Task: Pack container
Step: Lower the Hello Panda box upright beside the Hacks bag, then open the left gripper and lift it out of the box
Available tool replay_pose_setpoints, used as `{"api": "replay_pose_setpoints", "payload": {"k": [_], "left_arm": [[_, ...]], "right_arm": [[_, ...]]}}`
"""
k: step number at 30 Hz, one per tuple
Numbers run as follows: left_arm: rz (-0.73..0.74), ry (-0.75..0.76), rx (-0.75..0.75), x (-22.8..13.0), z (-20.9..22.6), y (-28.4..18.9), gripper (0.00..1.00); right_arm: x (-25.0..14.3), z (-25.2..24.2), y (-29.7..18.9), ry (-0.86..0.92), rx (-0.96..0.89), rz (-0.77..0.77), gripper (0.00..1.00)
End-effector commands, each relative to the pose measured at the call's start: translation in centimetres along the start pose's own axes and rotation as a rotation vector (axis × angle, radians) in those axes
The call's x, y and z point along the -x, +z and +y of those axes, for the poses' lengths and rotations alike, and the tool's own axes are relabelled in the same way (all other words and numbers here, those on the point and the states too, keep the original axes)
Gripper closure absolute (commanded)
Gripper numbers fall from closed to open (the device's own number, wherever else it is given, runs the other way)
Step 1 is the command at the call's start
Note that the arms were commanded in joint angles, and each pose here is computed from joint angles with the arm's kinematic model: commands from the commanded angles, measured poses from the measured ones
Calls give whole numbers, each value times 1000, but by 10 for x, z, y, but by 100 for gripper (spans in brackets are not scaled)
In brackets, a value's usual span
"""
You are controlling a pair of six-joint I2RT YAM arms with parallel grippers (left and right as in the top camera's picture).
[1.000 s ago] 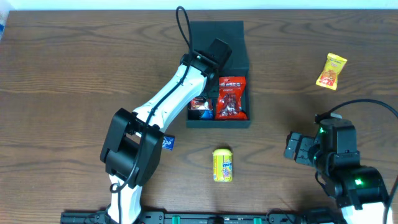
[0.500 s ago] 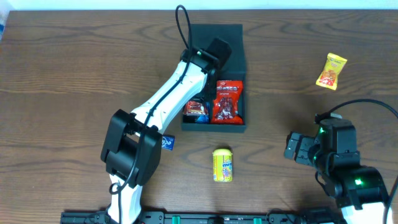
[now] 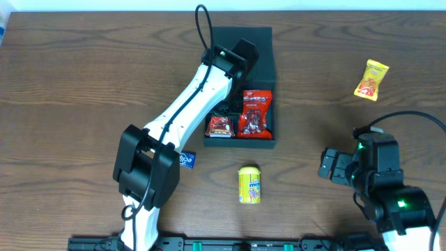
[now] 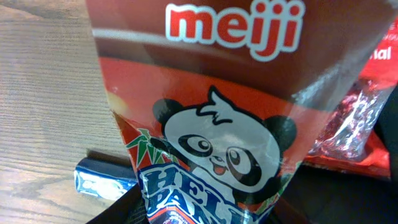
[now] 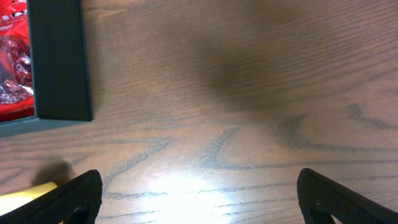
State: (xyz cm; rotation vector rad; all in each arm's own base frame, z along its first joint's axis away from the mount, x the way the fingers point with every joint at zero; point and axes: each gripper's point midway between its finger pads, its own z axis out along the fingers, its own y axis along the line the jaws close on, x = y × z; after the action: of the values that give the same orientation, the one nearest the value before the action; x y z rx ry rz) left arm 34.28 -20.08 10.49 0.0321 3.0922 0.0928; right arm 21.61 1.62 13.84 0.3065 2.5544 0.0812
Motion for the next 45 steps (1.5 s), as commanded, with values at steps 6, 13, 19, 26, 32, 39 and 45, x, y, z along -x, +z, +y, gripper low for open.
{"api": "replay_pose_setpoints", "payload": {"k": [6,13,19,26,32,39,45], "left_arm": [[54,-9,47,6,1,35,58],[23,-24,68,18,7,42,58],[5,-39,114,23,21,44,58],[11,-48,124,24,26,59,56],[17,-47,128,23,26,62,30],[-18,-51,108,24,27,37,11],[-132,-68,43,28,29,-14,4]], "right_arm": [[1,-2,-1,-5,-7,-5,1],[1,-2,-1,-5,-7,-5,1],[1,-2,-1,-5,-7,-5,1],[1,-2,-1,-5,-7,-5,1],[1,-2,-1,-5,-7,-5,1],[1,-2,-1,-5,-7,-5,1],[1,-2,-1,-6,-7,-5,1]]}}
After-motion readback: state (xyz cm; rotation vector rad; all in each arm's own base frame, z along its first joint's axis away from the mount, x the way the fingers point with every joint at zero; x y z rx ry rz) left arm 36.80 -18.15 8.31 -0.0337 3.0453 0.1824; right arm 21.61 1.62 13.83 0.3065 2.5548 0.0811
